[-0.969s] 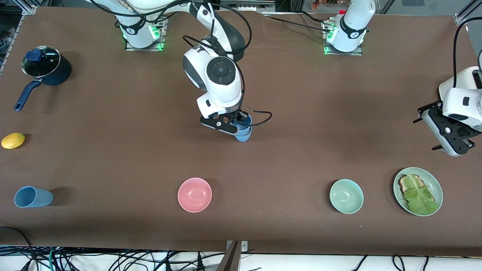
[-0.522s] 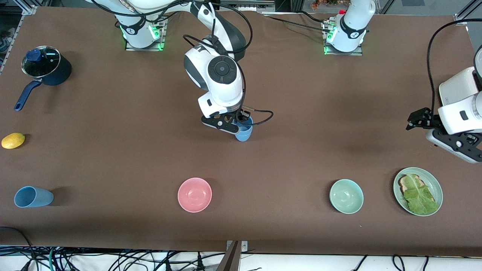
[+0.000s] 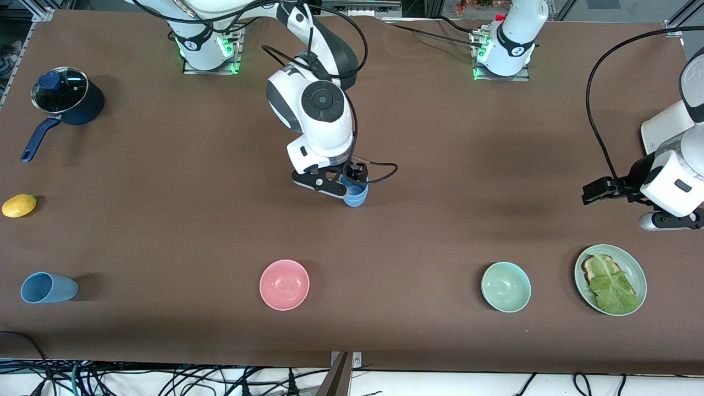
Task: Stack blue cups with both arms
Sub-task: 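Open the right gripper and lift it away from the stacked cups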
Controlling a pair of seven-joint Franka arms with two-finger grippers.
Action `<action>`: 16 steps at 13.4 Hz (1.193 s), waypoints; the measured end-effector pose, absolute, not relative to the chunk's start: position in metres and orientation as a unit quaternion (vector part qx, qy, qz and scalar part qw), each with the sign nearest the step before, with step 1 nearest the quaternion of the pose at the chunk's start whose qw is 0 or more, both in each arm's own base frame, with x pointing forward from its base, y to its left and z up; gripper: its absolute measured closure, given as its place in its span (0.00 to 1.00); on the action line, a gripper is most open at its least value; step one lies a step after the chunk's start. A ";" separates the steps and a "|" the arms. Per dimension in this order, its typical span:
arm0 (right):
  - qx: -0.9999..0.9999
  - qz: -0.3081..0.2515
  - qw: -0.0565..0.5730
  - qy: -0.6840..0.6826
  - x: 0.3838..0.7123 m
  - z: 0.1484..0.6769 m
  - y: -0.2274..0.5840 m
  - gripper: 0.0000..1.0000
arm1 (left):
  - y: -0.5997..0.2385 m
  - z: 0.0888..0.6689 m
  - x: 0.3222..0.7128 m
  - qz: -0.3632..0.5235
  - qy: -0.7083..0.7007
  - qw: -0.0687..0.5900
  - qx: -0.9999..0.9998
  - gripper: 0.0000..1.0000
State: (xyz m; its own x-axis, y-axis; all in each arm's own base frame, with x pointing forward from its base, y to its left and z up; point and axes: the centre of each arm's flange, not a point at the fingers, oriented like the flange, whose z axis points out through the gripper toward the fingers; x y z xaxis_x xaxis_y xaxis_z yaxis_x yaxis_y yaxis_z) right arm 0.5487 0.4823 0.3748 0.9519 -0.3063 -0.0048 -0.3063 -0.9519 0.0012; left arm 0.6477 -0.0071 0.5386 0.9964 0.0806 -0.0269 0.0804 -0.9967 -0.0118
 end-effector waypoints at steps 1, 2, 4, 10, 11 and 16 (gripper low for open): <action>0.990 -0.006 0.008 -0.141 0.554 0.380 0.473 0.00 | -0.012 0.541 0.647 0.011 -0.040 0.007 -0.999 0.03; 0.992 -0.012 0.016 -0.124 0.561 0.387 0.460 0.00 | -0.017 0.545 0.646 0.008 -0.042 0.010 -0.999 0.03; 0.995 -0.022 0.024 -0.094 0.575 0.408 0.429 0.00 | -0.028 0.557 0.641 0.000 -0.054 0.016 -0.998 0.03; 0.998 -0.039 0.048 -0.028 0.601 0.459 0.345 0.00 | -0.040 0.570 0.610 -0.009 -0.081 0.011 -0.997 0.03; 0.998 -0.038 0.046 -0.028 0.607 0.466 0.327 0.00 | -0.041 0.569 0.605 -0.010 -0.083 0.012 -0.996 0.03; 0.998 -0.051 0.026 -0.041 0.619 0.490 0.175 0.00 | -0.055 0.572 0.583 -0.016 -0.085 0.010 -0.996 0.03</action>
State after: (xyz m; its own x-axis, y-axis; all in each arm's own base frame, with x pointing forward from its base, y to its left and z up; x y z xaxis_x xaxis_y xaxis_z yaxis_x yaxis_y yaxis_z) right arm 0.6195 0.1755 0.4896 0.9915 -0.0844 -0.0995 -0.0792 -0.9953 0.0557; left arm 0.5831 -0.0547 0.5717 0.9849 0.1696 0.0337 0.1703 -0.9852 -0.0174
